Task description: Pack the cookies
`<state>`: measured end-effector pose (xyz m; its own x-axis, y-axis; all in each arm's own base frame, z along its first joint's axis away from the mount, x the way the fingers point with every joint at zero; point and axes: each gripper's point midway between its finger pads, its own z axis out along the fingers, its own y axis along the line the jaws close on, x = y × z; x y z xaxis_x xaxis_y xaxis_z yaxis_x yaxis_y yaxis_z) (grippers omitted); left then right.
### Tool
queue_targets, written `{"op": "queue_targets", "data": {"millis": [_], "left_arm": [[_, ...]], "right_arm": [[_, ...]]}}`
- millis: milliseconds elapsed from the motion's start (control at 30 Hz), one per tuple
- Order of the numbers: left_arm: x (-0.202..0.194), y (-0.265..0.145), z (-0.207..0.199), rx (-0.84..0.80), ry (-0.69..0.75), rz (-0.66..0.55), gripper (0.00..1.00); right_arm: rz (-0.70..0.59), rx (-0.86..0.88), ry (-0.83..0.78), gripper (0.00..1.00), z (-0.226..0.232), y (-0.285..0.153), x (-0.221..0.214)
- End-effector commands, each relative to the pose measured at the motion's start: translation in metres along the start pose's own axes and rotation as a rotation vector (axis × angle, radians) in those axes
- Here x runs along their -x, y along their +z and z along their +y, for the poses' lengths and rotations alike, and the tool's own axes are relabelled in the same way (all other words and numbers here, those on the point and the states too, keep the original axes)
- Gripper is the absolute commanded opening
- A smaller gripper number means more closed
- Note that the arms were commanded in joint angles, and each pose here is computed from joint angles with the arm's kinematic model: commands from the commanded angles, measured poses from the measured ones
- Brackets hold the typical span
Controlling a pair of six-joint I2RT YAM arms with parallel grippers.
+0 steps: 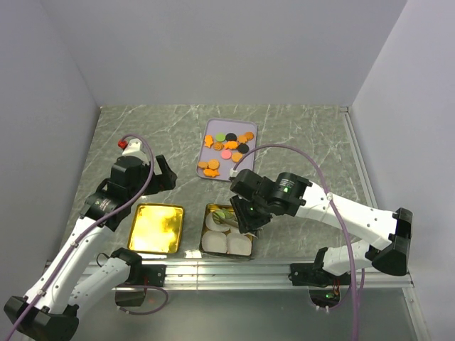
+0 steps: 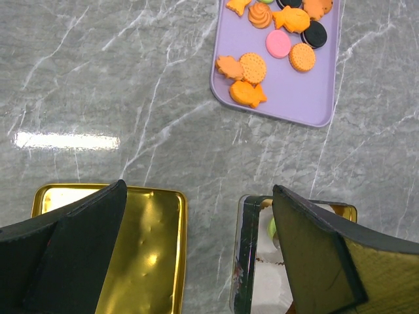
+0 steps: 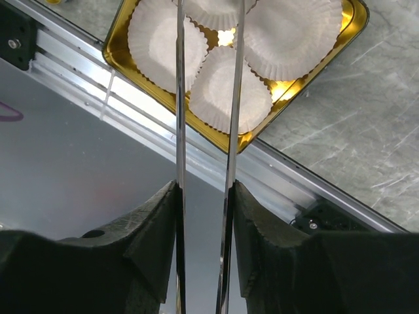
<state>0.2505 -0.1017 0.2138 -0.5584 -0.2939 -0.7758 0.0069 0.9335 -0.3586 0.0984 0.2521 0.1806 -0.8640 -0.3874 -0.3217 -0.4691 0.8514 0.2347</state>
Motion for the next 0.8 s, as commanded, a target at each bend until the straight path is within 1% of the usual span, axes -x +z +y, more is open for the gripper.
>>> {"op": "queue_targets", "data": {"millis": [0, 200, 433, 633, 733, 767], "left_arm": [[0.007, -0.004, -0.002, -0.006, -0.002, -0.038, 0.99], [0.008, -0.005, -0.001, -0.003, -0.002, -0.042, 0.99], [0.009, -0.006, -0.002, -0.004, -0.005, -0.048, 0.99], [0.010, -0.007, -0.002, -0.009, -0.005, -0.055, 0.99], [0.011, -0.007, -0.003, -0.013, -0.004, -0.057, 1.00], [0.011, -0.006, -0.003, -0.012, -0.003, -0.055, 0.99]], "right_arm": [[-0.061, 0.031, 0.005, 0.45, 0.006, -0.007, 0.008], [-0.061, 0.031, 0.003, 0.53, 0.008, -0.009, 0.009], [-0.096, 0.018, 0.001, 0.54, 0.007, -0.020, 0.018], [-0.214, 0.032, 0.009, 0.54, 0.013, -0.055, 0.045], [-0.278, 0.041, 0.003, 0.55, 0.021, -0.073, 0.066], [-0.263, 0.013, 0.003, 0.55, 0.019, -0.069, 0.069]]}}
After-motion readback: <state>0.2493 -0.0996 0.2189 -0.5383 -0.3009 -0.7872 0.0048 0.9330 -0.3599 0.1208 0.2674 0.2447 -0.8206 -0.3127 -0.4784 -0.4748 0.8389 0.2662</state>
